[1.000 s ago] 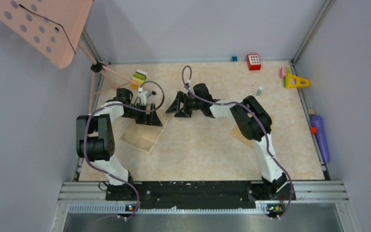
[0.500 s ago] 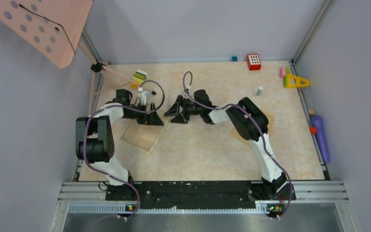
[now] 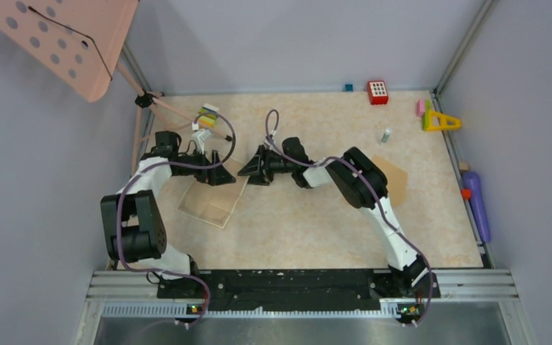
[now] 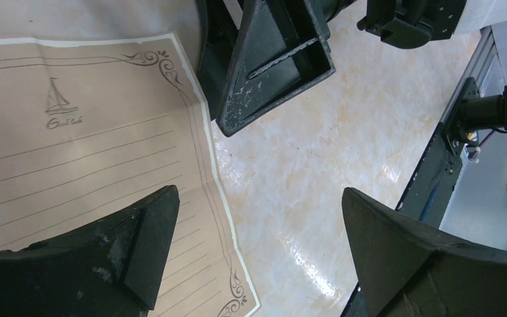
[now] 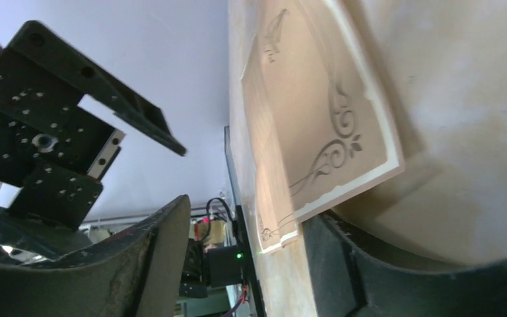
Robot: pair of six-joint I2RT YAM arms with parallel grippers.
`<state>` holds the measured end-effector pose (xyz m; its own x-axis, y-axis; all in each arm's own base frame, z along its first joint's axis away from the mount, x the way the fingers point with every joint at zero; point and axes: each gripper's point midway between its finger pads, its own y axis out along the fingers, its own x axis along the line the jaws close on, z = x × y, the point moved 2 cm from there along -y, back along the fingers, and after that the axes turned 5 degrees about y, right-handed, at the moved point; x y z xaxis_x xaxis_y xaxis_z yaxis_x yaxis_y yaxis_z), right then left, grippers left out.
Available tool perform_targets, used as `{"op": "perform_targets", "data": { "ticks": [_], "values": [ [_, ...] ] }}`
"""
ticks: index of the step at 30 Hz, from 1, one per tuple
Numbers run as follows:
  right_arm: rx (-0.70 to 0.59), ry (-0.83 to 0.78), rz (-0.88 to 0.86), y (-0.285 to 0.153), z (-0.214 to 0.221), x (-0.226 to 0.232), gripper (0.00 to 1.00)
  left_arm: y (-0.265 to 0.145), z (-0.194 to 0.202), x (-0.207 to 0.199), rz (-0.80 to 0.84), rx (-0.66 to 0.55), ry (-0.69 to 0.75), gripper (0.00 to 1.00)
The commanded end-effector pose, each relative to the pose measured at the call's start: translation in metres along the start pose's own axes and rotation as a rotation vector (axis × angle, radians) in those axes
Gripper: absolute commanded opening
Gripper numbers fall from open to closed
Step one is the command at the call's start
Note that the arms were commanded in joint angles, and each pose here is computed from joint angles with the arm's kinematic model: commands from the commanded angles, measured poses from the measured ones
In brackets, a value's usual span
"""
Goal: Place the letter into the envelope and seal it
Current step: Pick up the letter from the center of the board.
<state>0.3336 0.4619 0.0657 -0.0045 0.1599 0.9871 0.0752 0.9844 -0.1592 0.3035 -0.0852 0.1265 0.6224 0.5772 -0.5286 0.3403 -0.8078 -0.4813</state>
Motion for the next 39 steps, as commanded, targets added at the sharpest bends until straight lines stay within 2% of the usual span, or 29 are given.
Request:
{"op": "perform_targets", "data": {
  "ticks": [1,3,6,12,21,31,39],
  "values": [
    [0.01,0.014,0.087,0.01,0.007,-0.039,0.54,-0.015,-0.009,-0.009,0.03,-0.061,0.056,0.98],
    [0.018,0.002,0.108,0.012,0.006,-0.043,0.42,-0.017,-0.01,-0.009,0.029,-0.067,0.056,0.98],
    [0.029,-0.029,0.127,0.014,0.004,-0.046,0.33,-0.02,-0.012,-0.009,0.026,-0.076,0.057,0.98],
    [0.073,-0.123,0.108,0.019,0.0,-0.034,0.0,-0.024,-0.014,-0.008,0.019,-0.085,0.062,0.98],
    [0.114,-0.364,0.134,0.011,-0.017,0.009,0.0,-0.036,-0.023,-0.014,0.014,-0.101,0.101,0.98],
    [-0.06,-0.729,0.187,-0.063,-0.049,0.119,0.0,-0.071,-0.085,-0.048,-0.024,-0.217,0.305,0.99],
    [-0.129,-0.971,0.319,-0.116,-0.054,0.176,0.0,-0.085,-0.132,-0.077,0.023,-0.339,0.406,0.99]
  ]
}}
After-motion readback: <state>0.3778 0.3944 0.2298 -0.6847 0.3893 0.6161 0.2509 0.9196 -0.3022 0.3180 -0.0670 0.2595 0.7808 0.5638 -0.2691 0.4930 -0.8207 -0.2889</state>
